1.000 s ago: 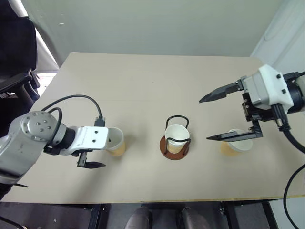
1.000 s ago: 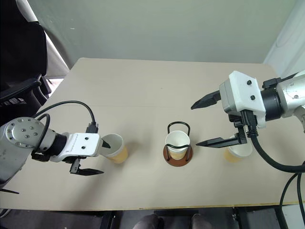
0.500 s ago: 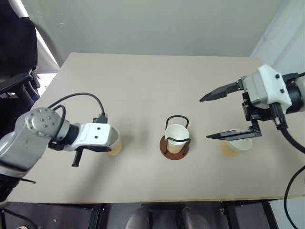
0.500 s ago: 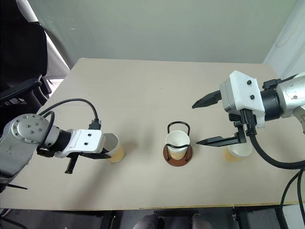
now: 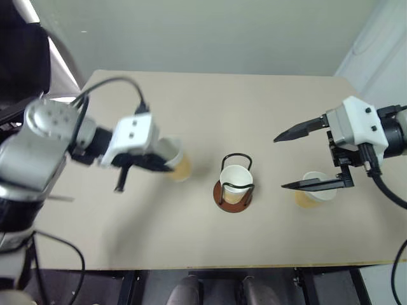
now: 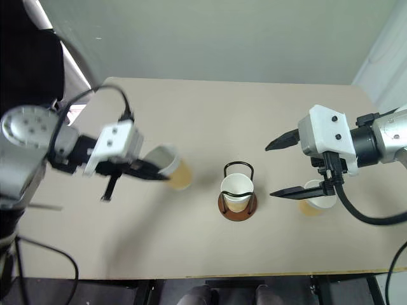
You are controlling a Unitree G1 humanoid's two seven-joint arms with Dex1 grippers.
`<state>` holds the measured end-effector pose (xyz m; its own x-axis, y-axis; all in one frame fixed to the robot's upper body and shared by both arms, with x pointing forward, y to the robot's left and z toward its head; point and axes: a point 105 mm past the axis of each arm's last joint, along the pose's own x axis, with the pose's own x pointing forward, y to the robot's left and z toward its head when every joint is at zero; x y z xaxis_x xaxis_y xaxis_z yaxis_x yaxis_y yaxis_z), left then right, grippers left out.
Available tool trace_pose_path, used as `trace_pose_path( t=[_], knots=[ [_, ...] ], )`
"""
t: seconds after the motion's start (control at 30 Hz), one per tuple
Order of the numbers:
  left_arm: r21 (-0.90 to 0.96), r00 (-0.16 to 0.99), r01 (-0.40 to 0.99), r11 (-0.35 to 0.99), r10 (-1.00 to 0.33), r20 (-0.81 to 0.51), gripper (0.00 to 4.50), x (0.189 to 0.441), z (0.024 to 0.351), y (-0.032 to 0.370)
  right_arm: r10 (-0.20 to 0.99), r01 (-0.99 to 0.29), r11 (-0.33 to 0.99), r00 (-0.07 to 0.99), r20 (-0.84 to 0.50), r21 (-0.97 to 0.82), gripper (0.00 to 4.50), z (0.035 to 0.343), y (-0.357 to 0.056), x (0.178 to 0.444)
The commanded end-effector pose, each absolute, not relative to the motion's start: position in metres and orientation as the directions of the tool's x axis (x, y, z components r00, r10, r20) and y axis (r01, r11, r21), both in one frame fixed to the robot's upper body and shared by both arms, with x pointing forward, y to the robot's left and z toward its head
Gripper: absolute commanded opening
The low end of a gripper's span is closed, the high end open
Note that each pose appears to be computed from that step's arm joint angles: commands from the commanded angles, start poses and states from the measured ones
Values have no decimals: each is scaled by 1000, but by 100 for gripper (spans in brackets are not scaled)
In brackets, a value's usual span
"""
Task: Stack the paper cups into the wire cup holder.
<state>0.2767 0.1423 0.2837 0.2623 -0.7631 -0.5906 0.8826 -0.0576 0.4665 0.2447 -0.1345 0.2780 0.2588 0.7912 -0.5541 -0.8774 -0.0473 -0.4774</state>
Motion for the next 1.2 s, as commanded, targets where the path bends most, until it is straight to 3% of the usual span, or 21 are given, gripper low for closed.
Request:
trace_pose_path(
  t=[0.03, 0.4, 0.83, 0.97, 1.2],
  knots=[
    [497, 230, 864, -86, -809, -541, 3, 268, 313, 133, 770, -859, 1, 327, -548, -511, 450, 282, -143, 248],
    [484, 64, 845, -227, -856, -513, 3, 265, 337, 101, 767, -852, 43, 363, -529, -522, 450, 277, -143, 247],
    [389, -114, 829, -403, -801, -587, 3, 273, 319, 63, 747, -848, 81, 400, -531, -524, 450, 275, -151, 244],
    [347, -192, 791, -504, -743, -641, 3, 265, 302, 49, 739, -852, 94, 406, -538, -514, 450, 272, -154, 241],
    [349, -182, 727, -592, -656, -733, 3, 272, 277, 40, 744, -853, 110, 411, -526, -510, 450, 270, -152, 238]
  ],
)
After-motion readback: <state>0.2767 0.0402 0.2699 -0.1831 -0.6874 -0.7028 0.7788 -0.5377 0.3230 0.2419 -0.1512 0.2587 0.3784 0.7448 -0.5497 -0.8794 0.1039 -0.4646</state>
